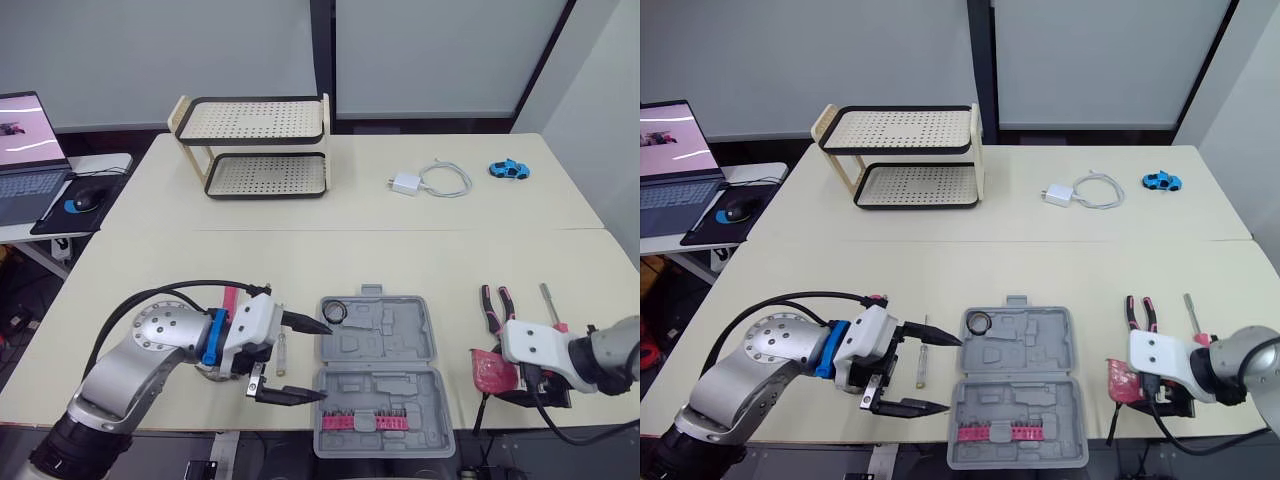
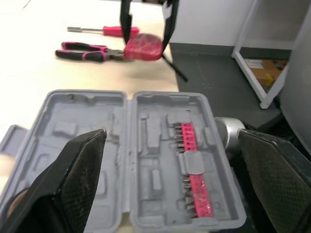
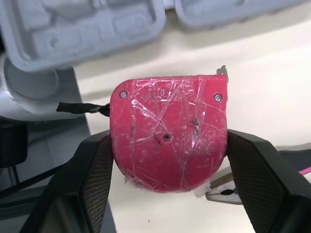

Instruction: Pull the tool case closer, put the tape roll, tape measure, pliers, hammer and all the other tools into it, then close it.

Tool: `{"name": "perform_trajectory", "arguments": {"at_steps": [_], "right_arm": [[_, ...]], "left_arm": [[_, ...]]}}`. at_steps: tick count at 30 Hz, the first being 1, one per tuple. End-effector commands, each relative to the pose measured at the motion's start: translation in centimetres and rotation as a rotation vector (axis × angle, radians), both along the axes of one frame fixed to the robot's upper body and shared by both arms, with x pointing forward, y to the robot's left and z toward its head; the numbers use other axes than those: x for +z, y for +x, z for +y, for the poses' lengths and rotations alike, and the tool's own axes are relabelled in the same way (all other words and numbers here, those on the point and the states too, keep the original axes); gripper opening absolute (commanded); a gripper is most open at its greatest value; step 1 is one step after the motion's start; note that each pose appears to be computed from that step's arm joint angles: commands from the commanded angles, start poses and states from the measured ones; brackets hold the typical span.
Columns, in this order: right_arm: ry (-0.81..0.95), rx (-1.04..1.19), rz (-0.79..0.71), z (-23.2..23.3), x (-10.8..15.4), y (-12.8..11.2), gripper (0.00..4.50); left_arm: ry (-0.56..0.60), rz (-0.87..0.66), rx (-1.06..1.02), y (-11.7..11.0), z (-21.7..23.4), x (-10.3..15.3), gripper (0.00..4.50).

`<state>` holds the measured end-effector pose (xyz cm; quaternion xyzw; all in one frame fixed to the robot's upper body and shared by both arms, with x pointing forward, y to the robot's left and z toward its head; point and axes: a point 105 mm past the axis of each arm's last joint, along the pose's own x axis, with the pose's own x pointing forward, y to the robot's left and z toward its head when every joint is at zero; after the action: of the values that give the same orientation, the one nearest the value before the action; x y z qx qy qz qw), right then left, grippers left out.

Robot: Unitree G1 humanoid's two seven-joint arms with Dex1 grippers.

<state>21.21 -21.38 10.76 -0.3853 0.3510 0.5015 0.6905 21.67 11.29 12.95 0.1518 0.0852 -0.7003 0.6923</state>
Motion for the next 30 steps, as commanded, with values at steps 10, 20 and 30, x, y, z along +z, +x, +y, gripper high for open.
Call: {"name": "perform_trajectory", "arguments": {"at_steps": [10, 20, 30], "right_arm": [[0.008, 0.058, -0.044, 5.6, 2.4, 6.4, 3.24], [-0.058, 0.13, -0.002, 7.8, 0.2, 9.5, 3.24], [-0.105, 0.164, 0.026, 8.8, -1.6, 10.7, 3.24]], "left_arm": [[0.066, -0.103, 0.114, 2.9, 0.3, 0.1, 4.5], [0.099, -0.137, 0.123, 3.1, -0.3, -0.5, 4.5], [0.108, -0.149, 0.126, 3.0, -0.8, -0.4, 4.5]]}}
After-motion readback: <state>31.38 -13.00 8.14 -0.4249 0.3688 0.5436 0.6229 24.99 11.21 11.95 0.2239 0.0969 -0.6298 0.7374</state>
